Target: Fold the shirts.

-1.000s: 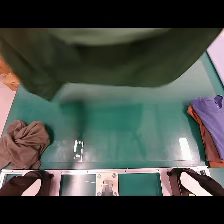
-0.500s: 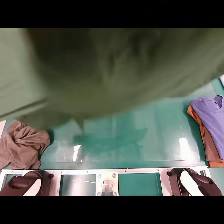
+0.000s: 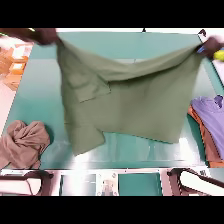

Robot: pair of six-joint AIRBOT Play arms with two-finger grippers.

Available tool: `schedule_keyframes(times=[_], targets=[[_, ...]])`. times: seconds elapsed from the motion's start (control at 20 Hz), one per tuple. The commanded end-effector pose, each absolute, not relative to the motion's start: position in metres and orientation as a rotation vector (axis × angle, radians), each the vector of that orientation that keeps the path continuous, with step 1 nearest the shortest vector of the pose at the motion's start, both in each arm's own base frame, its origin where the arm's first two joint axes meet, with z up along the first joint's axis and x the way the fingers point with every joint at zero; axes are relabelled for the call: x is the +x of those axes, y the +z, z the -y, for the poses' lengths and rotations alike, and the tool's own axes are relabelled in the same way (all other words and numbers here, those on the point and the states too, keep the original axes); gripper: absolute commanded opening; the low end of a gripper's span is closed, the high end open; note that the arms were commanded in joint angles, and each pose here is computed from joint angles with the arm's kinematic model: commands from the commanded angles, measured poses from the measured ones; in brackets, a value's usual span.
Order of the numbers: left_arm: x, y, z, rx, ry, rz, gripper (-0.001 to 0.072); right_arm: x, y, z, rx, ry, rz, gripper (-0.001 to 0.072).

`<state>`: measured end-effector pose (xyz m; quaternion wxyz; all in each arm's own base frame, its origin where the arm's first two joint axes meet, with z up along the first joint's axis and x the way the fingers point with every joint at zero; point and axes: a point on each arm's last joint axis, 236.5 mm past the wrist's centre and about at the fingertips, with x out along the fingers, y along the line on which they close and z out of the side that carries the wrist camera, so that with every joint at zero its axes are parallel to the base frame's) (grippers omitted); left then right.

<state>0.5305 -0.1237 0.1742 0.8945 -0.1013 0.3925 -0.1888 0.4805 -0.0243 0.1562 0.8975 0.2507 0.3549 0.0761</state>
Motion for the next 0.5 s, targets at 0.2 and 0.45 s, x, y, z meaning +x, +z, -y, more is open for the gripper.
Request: schedule_keyframes(times=[0.2,0.45], targets=[[0.621,0.014,0.126,-0.374,-0.304,-0.864,0.0044,0.54,-0.025,0.025,0.78,0.153,-1.014,0.018],[0.598,0.045,0.054,-0.332,-0.258,-0.957,0.0695,0.513,0.004,0.078,0.821,0.163,-1.05,0.0361]])
